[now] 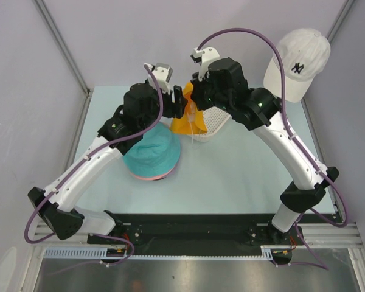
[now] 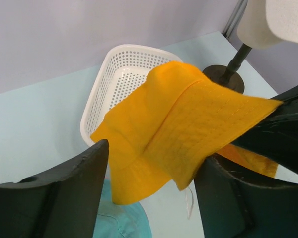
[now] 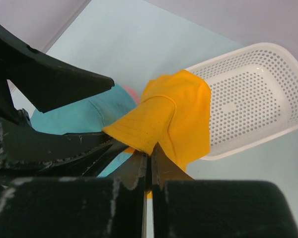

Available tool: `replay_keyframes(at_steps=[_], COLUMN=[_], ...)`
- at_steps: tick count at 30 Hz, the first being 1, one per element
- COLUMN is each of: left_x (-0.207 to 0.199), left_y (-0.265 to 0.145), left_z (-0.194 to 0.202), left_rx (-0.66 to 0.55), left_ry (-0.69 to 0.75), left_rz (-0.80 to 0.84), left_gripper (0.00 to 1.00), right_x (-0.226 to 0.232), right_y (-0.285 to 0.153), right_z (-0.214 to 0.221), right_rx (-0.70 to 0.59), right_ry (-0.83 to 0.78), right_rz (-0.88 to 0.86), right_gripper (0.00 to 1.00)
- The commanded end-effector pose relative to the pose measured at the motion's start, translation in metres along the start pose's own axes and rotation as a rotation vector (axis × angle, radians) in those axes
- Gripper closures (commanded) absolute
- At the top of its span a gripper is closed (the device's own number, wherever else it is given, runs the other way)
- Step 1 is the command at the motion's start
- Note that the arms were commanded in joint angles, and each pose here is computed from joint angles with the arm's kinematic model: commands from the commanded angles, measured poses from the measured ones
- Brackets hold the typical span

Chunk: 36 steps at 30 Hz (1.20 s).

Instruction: Stack the hats

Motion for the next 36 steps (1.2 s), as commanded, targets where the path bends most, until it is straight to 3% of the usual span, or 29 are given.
replay_keyframes(at_steps=[1,3,5,6,9,11,16,23,30,35,36], left_x=[0.001,-0.002,-0.008,-0.011,-0.012,-0.007,0.006,-0.007,0.003,0.001,0.001], left_y=[-0.001,0.002,0.005,0.006,0.01,0.011,0.01,-0.007,0.007,0.008,0.005], left_z=[0.005,0.007,0.004,0.004,-0.002,-0.006,-0.016,-0.04,-0.048,-0.064,-0.068], left_rx=[0.009,0.013,0.0,-0.004,-0.032,-0.04,-0.031,-0.103,-0.1,-0.15,-0.166], left_ry=[-0.043,-0.042,-0.045,-0.048,-0.043,-0.019,0.123,0.26,0.359,0.376,0.385], left_rz=[-0.019,-0.006,0.029,0.042,0.047,0.02,-0.029,0.082,0.018,0.017,0.017], left_gripper=[0.32,0.37,0.5,0.64,0.93,1.0,1.0,1.0,1.0,0.99,1.0], right_x=[-0.001,-0.002,-0.005,-0.006,-0.014,-0.024,-0.063,-0.142,-0.138,-0.13,-0.117], right_y=[-0.035,-0.042,-0.043,-0.043,-0.042,-0.045,-0.047,-0.044,-0.037,-0.034,-0.03], right_z=[-0.03,-0.034,-0.032,-0.03,-0.023,-0.022,-0.009,0.024,0.023,0.016,0.02], right_rx=[-0.113,-0.127,-0.125,-0.119,-0.106,-0.108,-0.071,-0.025,-0.044,-0.073,-0.058], right_ry=[0.042,0.045,0.045,0.042,0.027,0.011,-0.007,0.061,0.105,0.226,0.256], right_rz=[-0.006,-0.006,0.009,0.013,0.053,0.095,0.233,0.425,0.316,0.204,0.112], right_gripper=[1.0,1.0,1.0,1.0,1.0,1.0,0.94,0.68,0.53,0.32,0.3])
Point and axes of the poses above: each gripper's point midway between its finger pads, its own y axis out along the fingers, its own x axis along the line the jaws close on, z = x × y, the point moved 1 cm from there along -y, back along the fingers, and after that the axes turned 1 degree about y, right-handed, at the moved point
